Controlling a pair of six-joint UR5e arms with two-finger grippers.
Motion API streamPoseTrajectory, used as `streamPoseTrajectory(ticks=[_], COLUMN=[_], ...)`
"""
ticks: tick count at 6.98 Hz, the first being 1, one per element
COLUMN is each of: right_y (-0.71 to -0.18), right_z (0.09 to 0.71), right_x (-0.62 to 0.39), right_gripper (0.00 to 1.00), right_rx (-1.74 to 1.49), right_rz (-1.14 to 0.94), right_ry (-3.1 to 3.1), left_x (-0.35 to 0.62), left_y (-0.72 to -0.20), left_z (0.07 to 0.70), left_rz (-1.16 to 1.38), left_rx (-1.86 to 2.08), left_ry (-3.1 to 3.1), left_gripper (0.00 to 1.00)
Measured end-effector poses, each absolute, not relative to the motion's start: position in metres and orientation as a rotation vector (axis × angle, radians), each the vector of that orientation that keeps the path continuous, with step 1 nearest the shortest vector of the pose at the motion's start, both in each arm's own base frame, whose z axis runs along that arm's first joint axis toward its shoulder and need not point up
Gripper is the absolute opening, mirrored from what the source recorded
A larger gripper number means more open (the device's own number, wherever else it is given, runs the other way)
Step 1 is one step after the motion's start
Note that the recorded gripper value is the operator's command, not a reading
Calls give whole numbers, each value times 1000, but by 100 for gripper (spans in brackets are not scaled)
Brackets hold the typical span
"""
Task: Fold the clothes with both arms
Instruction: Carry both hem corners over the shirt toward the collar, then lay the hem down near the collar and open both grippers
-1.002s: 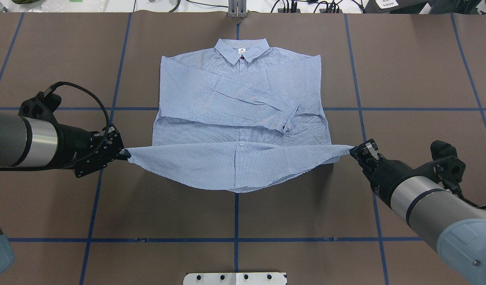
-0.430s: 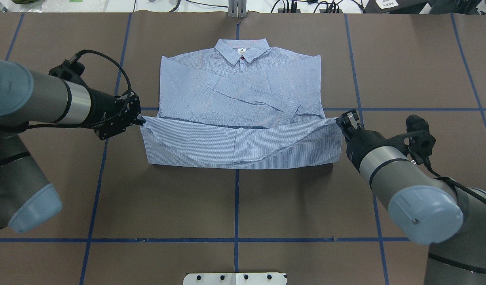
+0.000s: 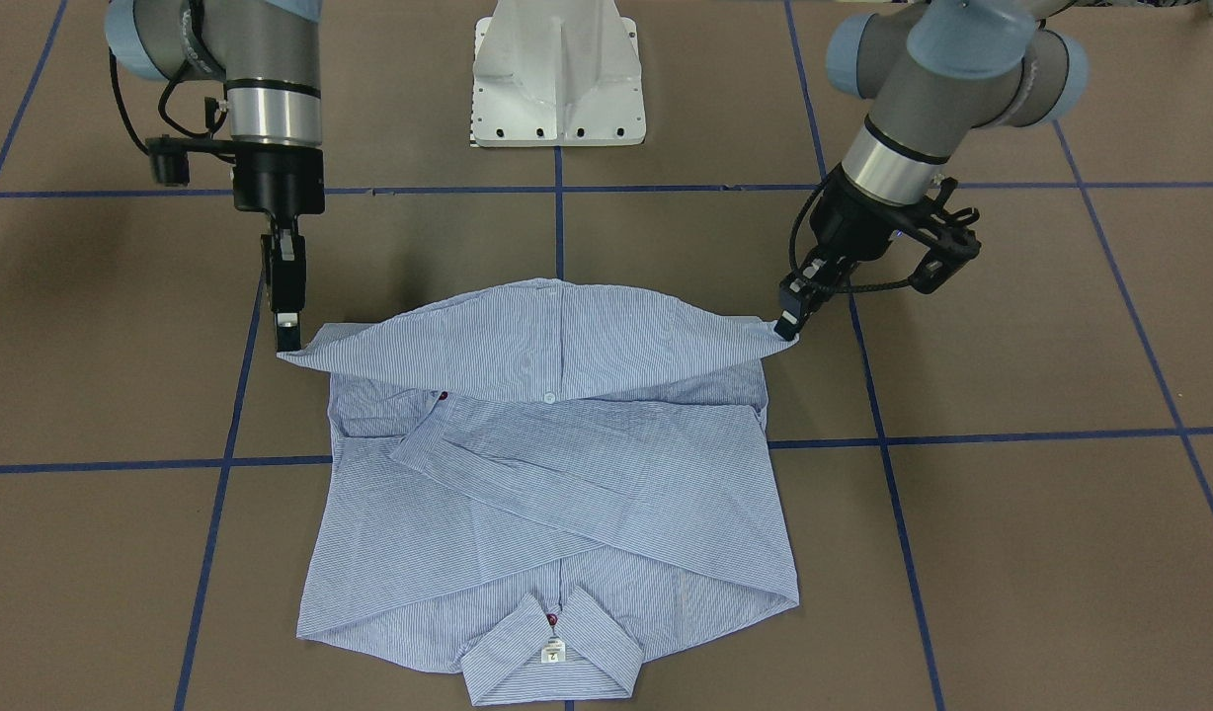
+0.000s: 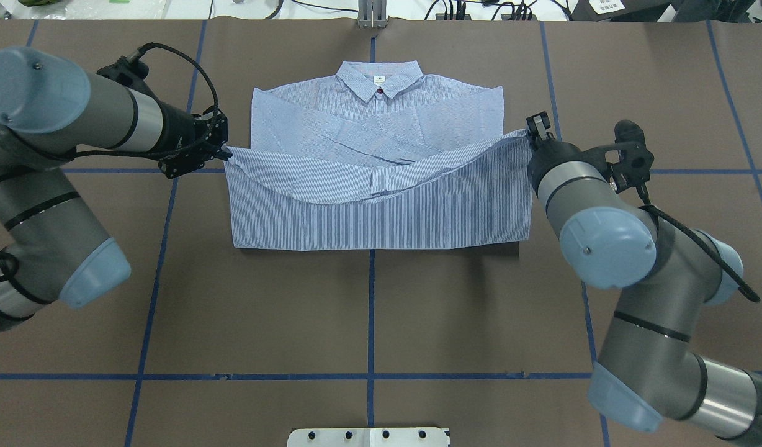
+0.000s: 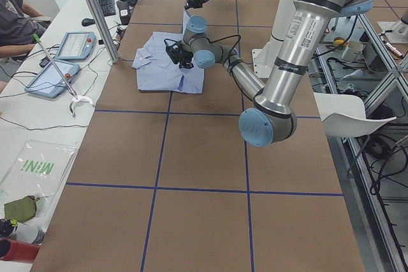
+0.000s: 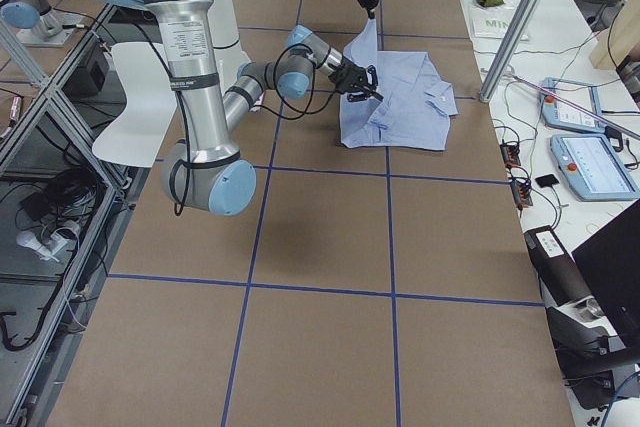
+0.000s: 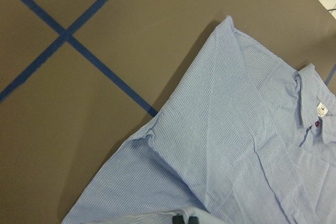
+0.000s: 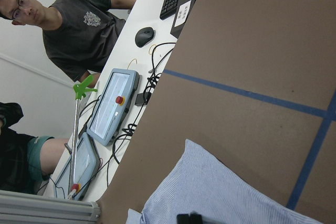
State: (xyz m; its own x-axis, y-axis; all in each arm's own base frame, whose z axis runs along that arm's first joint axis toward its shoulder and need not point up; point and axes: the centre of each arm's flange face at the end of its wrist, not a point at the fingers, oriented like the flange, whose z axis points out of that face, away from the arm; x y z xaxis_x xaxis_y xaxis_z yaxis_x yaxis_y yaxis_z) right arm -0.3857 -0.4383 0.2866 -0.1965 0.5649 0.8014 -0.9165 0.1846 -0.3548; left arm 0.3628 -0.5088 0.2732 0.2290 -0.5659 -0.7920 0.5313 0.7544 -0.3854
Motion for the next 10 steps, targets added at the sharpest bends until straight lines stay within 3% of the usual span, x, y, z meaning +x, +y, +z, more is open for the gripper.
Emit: streamPoseTrajectory(ticks=[4,9,10], right_y=[-537,-601,-615], right_z=[316,341,355], right_x=[-419,-457,-463], right_gripper=[0,0,0], right_rx=[402,374,374], right_rz=[1440,1423,1410], right_ry=[-947,-861,-873], left_x=[387,427,433], left_y=[-607,-678,-685], left_z=[319,345,348], left_rz=[-767,-751,-734], left_rx=[52,192,210], left_ry=[1109,1092,1079], left_gripper=[0,0,8])
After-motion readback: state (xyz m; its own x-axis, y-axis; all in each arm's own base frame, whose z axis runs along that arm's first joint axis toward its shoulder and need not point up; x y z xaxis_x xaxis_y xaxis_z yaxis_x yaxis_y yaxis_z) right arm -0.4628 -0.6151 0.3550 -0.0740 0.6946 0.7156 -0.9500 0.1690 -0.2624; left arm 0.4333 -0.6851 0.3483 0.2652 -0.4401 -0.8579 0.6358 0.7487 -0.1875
